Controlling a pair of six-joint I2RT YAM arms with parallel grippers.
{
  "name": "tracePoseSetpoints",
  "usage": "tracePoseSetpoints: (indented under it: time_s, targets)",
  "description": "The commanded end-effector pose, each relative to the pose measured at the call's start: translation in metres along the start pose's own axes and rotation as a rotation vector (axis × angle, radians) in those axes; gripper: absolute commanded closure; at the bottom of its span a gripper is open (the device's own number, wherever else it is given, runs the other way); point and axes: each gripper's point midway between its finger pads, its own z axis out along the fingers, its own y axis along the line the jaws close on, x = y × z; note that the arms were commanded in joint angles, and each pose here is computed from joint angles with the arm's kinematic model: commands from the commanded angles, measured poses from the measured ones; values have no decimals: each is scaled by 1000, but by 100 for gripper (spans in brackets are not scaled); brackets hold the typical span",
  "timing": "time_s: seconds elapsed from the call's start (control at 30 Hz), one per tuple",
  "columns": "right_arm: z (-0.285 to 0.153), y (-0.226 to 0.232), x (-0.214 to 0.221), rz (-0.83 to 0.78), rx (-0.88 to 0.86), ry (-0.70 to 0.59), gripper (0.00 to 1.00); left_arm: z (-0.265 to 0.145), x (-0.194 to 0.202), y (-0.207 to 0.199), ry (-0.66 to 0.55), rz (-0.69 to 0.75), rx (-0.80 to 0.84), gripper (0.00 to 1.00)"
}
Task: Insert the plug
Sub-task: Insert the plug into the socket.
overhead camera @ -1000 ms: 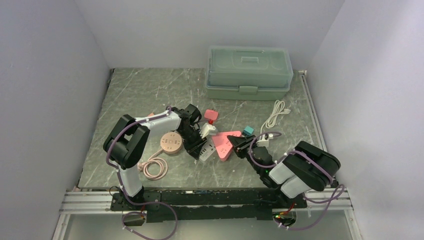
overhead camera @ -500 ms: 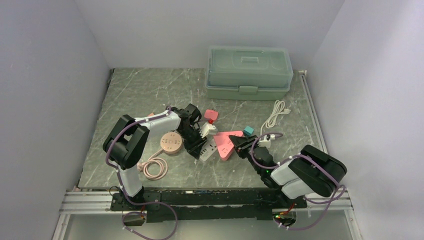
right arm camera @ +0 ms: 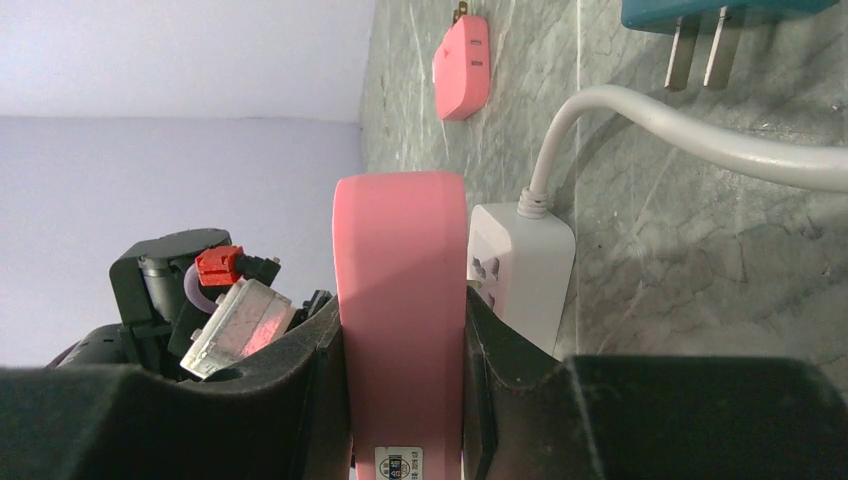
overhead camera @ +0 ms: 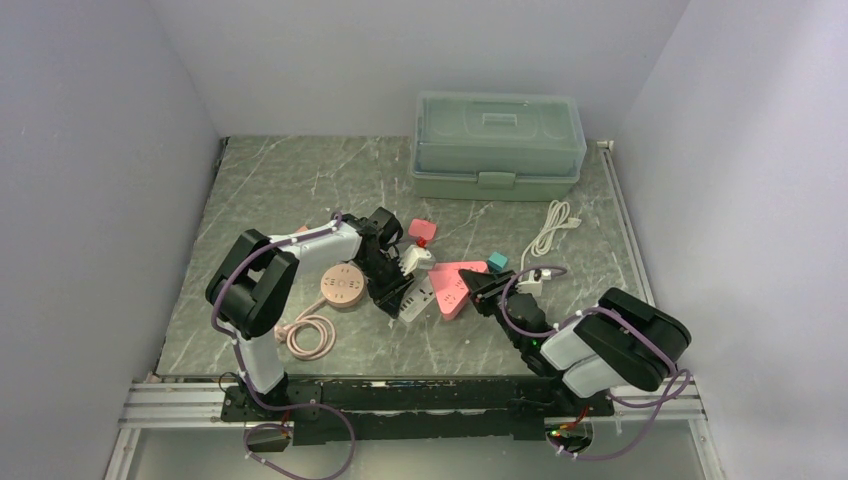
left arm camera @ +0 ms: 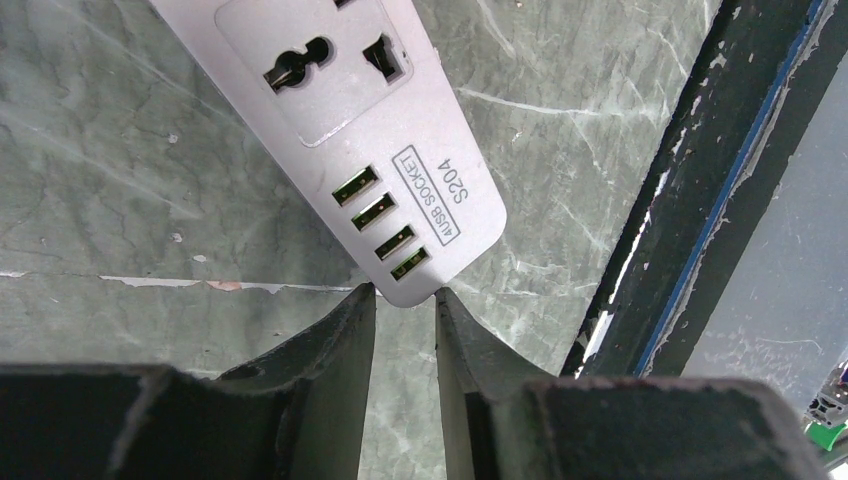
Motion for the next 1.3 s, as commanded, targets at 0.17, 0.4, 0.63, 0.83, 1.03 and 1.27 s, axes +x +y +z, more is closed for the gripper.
tracePoseSetpoints:
  time_s: [0.17,0.4,0.63,0.83,1.03,1.27]
  targets:
    - [0,-8,-8,4,19,-42,100,-13,-23,-7,-78,46,3,67]
    - [4,-18,-4,-1,64,-31,100,-13,-24,-7,-81,46,5,67]
    - [12,-13,3,-20,52,-5,100,-13,-23,-8,-81,49,7,67]
    - [2,-21,-5,-5,71,-29,100,-13,-24,-8,-83,50,5,67]
    - [-4,-16,-12,-9,69,-52,100,-12,-23,-7,-85,46,5,67]
    - [-4,-21,-7,-11,84,-29,100,-12,-24,-6,-87,46,4,67]
